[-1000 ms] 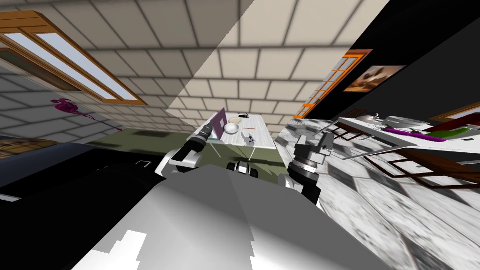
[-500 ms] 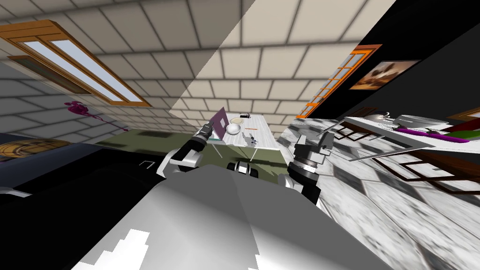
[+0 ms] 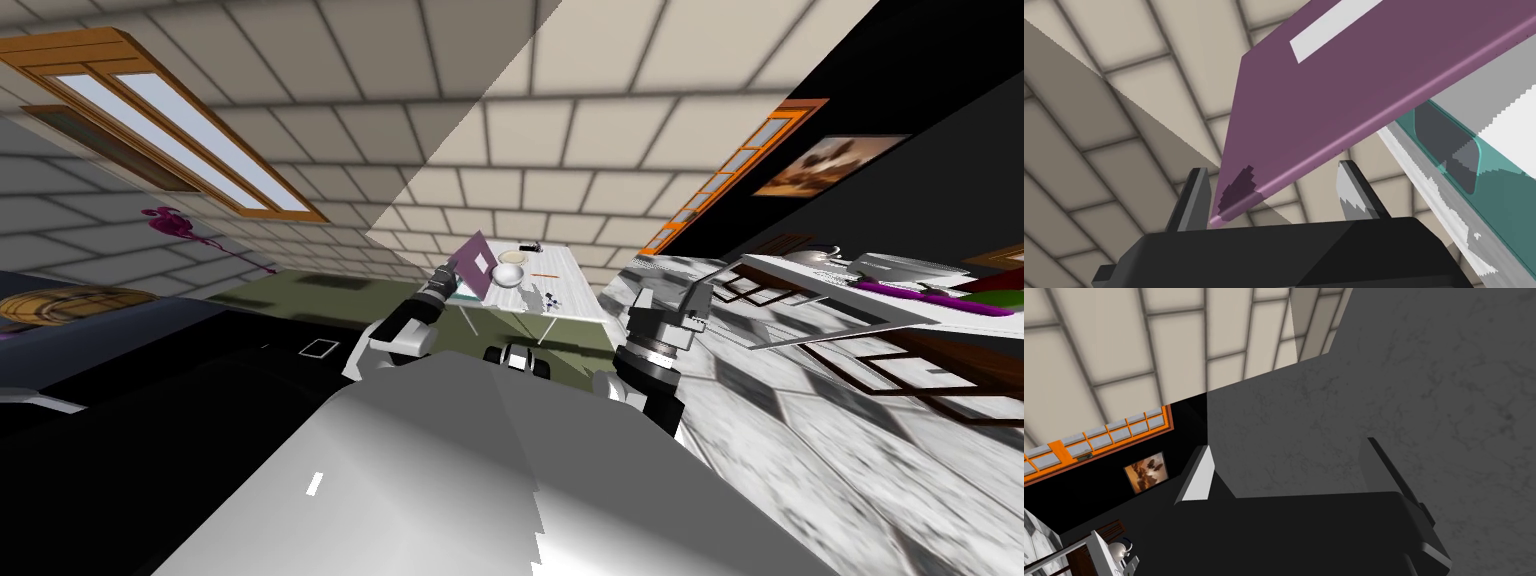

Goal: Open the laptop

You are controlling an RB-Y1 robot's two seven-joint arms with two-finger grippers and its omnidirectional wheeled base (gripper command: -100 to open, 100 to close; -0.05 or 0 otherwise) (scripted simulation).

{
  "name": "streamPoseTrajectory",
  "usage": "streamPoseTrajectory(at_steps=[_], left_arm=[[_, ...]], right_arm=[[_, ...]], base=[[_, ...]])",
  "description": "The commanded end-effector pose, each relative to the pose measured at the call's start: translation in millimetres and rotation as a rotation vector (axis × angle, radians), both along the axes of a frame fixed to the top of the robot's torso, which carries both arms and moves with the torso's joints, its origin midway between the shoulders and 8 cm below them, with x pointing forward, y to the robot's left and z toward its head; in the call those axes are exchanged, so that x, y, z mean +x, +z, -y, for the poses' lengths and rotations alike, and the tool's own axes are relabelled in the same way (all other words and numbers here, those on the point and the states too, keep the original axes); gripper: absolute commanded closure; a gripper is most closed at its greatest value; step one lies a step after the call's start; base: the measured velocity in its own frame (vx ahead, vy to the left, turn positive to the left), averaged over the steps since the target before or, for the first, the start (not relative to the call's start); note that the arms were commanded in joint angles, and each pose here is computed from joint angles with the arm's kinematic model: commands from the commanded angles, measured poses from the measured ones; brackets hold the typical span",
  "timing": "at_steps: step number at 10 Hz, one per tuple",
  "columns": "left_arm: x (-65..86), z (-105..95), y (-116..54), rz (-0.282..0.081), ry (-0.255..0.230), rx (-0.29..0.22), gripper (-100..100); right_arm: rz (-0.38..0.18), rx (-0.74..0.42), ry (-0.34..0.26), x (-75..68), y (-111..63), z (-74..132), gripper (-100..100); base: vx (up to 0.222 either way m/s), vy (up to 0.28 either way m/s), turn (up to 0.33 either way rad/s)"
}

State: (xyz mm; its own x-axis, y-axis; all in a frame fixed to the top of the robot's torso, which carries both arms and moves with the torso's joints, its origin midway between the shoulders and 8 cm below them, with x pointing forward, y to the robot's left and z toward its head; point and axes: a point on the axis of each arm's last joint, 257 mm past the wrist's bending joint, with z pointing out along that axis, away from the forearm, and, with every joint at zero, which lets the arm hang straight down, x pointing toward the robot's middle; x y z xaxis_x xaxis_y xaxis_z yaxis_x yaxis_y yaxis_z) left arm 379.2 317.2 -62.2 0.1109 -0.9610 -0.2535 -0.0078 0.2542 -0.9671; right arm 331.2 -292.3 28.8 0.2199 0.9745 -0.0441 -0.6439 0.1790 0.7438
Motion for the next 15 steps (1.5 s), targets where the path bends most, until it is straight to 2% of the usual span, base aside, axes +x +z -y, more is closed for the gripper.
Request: streamPoseTrajectory(at_steps=[1,9,10,12,13,15], left_arm=[[6.9,1.6,-9.5,0.008,-0.004,-0.094,100],[35.2,17.5,-40.4,0.053,-0.029,-0.458,100],[33.0,15.8,-41.1,0.043,-0.026,-0.426,100],[42.7,21.3,-55.3,0.051,-0.032,-0.516,100],[32.3,16.1,-41.5,0.042,-0.027,-0.492,-100],[24.6,14.3,-29.3,0.045,-0.029,-0.492,-100]], right_arm=[[0.0,0.0,0.0,0.0,0.0,0,0],[0.0,0.0,0.0,0.0,0.0,0,0],[0.0,0.0,0.0,0.0,0.0,0,0],[0.0,0.0,0.0,0.0,0.0,0,0],[0.0,0.0,0.0,0.0,0.0,0,0],[0.0,0.0,0.0,0.0,0.0,0,0]], base=[[-0.031,0.078,0.055],[-0.035,0.088,0.023],[-0.012,0.037,-0.003],[-0.023,0.052,0.022],[0.017,0.03,0.01],[0.055,-0.024,0.019]])
